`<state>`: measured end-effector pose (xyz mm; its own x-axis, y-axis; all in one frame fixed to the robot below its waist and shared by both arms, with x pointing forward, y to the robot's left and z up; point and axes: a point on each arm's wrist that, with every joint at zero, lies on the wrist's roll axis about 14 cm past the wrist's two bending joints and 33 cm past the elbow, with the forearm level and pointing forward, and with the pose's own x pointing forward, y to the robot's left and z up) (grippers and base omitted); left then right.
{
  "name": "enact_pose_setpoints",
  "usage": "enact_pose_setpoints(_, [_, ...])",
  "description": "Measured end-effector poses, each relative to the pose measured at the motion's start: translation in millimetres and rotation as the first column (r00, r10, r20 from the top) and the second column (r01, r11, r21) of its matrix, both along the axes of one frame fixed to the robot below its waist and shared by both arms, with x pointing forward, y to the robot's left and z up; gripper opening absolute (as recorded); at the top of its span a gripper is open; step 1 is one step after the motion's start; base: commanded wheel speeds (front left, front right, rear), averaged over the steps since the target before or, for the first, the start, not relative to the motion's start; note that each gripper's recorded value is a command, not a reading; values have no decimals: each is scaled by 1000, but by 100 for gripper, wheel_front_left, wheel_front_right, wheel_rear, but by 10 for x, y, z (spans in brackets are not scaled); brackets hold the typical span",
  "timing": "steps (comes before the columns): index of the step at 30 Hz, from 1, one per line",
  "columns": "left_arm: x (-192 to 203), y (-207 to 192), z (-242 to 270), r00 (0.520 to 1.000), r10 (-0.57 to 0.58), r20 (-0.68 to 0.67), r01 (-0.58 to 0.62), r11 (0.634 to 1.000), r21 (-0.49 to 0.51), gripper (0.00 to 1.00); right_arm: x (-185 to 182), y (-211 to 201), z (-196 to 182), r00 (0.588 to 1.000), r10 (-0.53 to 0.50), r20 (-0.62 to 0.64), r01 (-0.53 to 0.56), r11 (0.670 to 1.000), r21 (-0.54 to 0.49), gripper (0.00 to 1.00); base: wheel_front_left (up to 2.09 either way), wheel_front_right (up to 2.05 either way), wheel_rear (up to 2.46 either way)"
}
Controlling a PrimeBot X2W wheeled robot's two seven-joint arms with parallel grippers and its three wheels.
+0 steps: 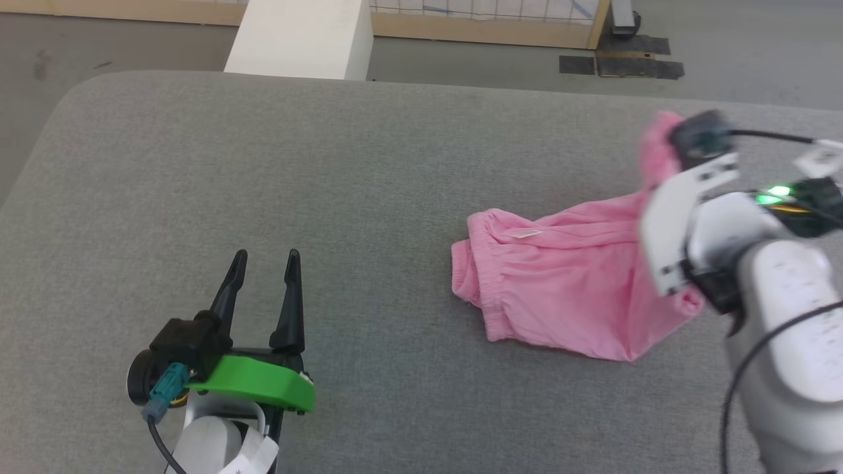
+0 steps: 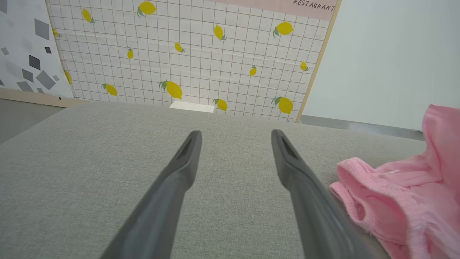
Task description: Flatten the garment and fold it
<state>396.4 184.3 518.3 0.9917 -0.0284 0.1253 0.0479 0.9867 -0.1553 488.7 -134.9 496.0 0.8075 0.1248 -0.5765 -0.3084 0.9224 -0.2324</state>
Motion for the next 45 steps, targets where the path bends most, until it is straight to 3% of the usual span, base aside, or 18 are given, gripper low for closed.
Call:
enact_pose_setpoints(3, [-24, 38, -3, 1000, 11, -2, -11, 1000, 2, 100, -99, 409, 44, 991, 133, -10, -134, 991, -17, 0, 0, 0, 0])
enact_pose_setpoints(9, [-62, 101, -33, 999, 30, -13, -30, 1000, 4, 100, -408, 1078, -160, 929, 358, -91, -362, 931, -37, 0, 0, 0, 0])
enact_pose_setpoints(17, [-94, 151, -99, 998, 46, -35, -46, 999, 0, 100, -672, 1483, -647, 855, 463, -235, -474, 880, 8, 0, 0, 0, 0])
enact_pose_setpoints(22, [-99, 172, -133, 998, 52, -45, -52, 999, 2, 100, -778, 1559, -890, 826, 469, -313, -477, 877, 57, 0, 0, 0, 0])
enact_pose_setpoints(23, [-100, 174, -139, 998, 53, -47, -53, 999, 1, 100, -771, 1553, -918, 826, 465, -320, -470, 880, 65, 12, 0, 0, 0])
enact_pose_setpoints(24, [-102, 175, -142, 997, 53, -48, -53, 999, 2, 100, -766, 1548, -940, 825, 462, -326, -467, 882, 70, 42, 0, 0, 0])
enact_pose_setpoints(25, [-102, 177, -144, 997, 54, -49, -53, 999, 2, 100, -765, 1548, -950, 824, 462, -327, -465, 882, 74, 98, 0, 0, 0])
enact_pose_setpoints(27, [-99, 172, -140, 998, 52, -47, -52, 999, 1, 100, -774, 1575, -938, 826, 462, -323, -450, 886, 114, 100, 0, 0, 0])
enact_pose_setpoints(30, [-101, 160, -117, 998, 49, -40, -49, 999, -1, 100, -710, 1638, -765, 850, 464, -248, -430, 884, 181, 100, 0, 0, 0])
enact_pose_setpoints(33, [-101, 133, -73, 999, 41, -27, -41, 999, -4, 100, -548, 1688, -376, 892, 444, -84, -406, 870, 280, 100, 0, 0, 0])
enact_pose_setpoints(37, [-107, 87, -12, 1000, 27, -8, -27, 1000, -8, 100, -356, 1516, 203, 931, 323, 170, -365, 844, 394, 100, 0, 0, 0])
enact_pose_setpoints(40, [-124, 41, 3, 1000, 15, -3, -15, 1000, -12, 100, -336, 1277, 530, 922, 210, 325, -344, 829, 440, 100, 0, 0, 0])
enact_pose_setpoints(45, [-92, -57, 83, 1000, -14, 22, 14, 1000, -16, 100, -430, 754, 854, 866, 7, 501, -287, 826, 485, 100, 0, 0, 0])
